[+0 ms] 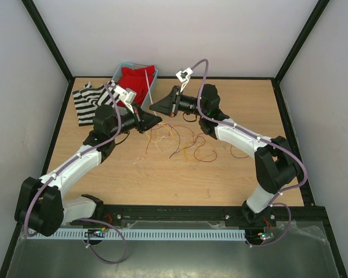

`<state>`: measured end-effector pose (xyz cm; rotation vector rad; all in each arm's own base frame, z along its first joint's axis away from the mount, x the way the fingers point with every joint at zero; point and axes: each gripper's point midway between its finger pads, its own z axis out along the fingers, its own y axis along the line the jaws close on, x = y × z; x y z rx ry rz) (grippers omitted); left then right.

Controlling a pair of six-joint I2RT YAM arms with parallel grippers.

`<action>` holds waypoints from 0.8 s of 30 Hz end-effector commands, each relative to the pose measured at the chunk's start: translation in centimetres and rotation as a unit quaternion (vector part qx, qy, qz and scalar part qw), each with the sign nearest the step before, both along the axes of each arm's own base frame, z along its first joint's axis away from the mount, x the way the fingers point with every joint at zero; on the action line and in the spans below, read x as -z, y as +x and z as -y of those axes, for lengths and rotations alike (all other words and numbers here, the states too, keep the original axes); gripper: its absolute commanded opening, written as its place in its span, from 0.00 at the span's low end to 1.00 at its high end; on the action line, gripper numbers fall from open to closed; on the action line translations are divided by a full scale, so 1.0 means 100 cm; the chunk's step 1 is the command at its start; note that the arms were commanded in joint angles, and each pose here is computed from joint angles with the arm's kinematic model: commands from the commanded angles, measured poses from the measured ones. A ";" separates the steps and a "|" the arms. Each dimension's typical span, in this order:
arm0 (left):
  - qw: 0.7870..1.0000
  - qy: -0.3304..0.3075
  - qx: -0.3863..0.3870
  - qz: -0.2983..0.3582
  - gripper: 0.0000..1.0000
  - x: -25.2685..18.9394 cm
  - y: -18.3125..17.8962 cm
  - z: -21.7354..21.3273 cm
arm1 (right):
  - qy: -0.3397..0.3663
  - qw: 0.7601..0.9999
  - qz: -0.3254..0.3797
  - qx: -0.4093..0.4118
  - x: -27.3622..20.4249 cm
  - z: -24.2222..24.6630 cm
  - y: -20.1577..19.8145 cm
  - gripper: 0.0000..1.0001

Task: Zip-tie the wires
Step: Adjust the ribbon.

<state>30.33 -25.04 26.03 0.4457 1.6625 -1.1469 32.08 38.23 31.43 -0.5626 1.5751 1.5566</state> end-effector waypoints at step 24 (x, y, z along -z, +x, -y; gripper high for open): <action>0.992 0.043 0.061 -0.106 0.00 0.089 -0.035 0.024 | 0.065 0.991 0.113 0.033 -0.098 0.016 0.003 0.00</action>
